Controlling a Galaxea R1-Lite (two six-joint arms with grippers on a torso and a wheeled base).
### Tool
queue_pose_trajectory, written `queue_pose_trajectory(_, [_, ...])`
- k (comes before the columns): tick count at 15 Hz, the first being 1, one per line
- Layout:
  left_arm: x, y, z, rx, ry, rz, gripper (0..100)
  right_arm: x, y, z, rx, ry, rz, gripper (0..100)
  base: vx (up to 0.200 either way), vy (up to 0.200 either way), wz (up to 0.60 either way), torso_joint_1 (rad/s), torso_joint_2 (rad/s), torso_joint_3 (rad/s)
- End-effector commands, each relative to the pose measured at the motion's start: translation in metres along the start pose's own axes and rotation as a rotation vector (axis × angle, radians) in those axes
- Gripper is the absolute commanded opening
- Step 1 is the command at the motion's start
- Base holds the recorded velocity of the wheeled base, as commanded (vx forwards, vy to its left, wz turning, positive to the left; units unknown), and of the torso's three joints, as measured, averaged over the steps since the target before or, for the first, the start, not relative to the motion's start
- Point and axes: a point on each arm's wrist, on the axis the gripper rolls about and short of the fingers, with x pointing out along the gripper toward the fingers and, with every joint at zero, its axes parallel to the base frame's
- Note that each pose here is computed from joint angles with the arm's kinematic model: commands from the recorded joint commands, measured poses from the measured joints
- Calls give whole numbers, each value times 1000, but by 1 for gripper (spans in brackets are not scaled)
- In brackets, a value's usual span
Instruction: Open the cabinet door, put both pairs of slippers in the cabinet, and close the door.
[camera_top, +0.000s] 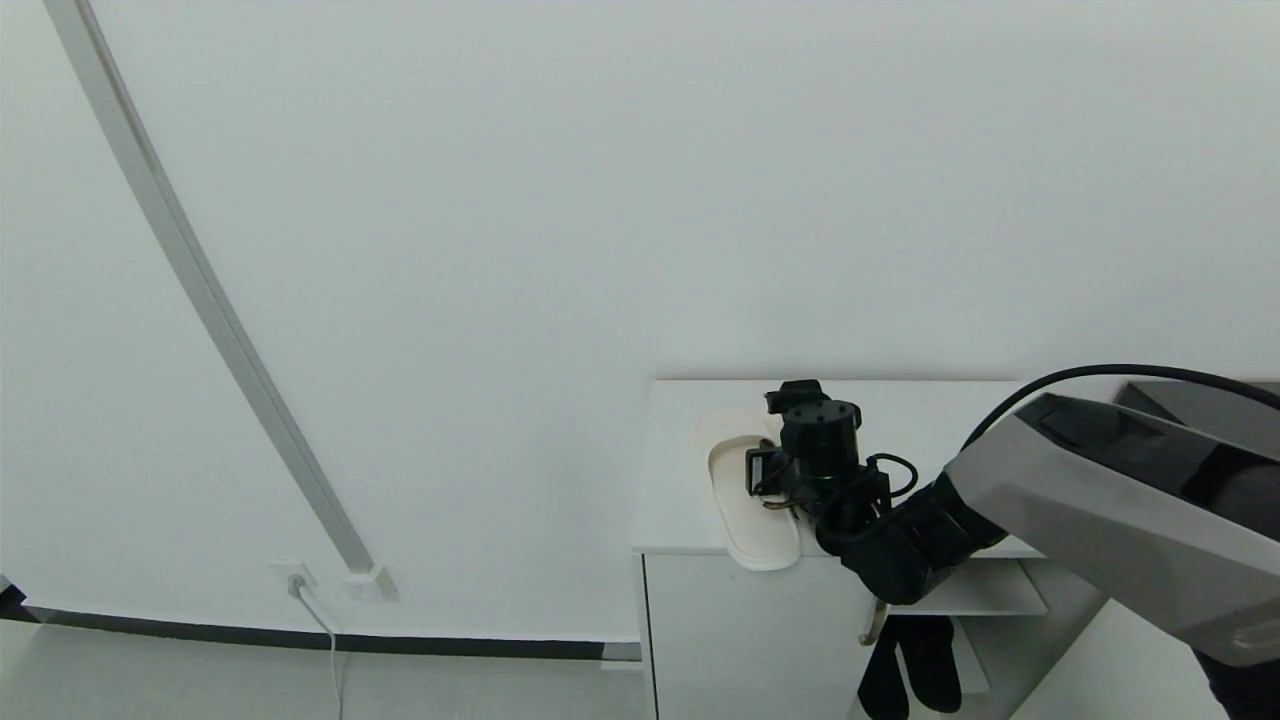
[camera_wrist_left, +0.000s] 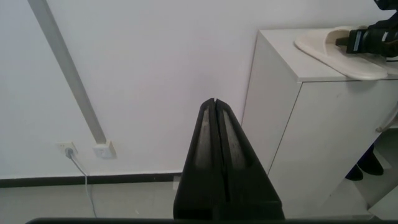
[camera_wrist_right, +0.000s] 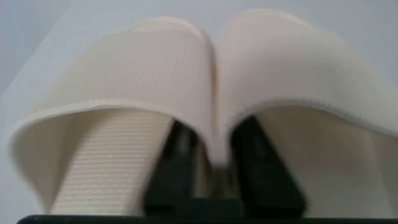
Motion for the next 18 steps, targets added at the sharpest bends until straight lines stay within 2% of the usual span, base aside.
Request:
queue_pose_trajectory(1, [0,0,0,0,0,0,0,-1,0,-1,-1,2,1,0,0,0,0,0,0,0])
queue_pose_trajectory(5, [0,0,0,0,0,0,0,-28,-4,26,-13,-41,52,0,0,0,0,0,0,0])
queue_pose_trajectory(9, [0,0,0,0,0,0,0,-106,-11,74,-24,-113,201,0,0,0,0,0,0,0])
queue_pose_trajectory(11, [0,0,0,0,0,0,0,-137,-17,81,-40,-85,264,0,0,0,0,0,0,0])
queue_pose_trajectory(14, [0,0,0,-2,0,0,0,-187,-23,87,-72,-18,435,0,0,0,0,0,0,0])
queue_pose_trajectory(18, [0,0,0,-2,1,0,0,-222,-30,85,-97,57,588,0,0,0,0,0,0,0])
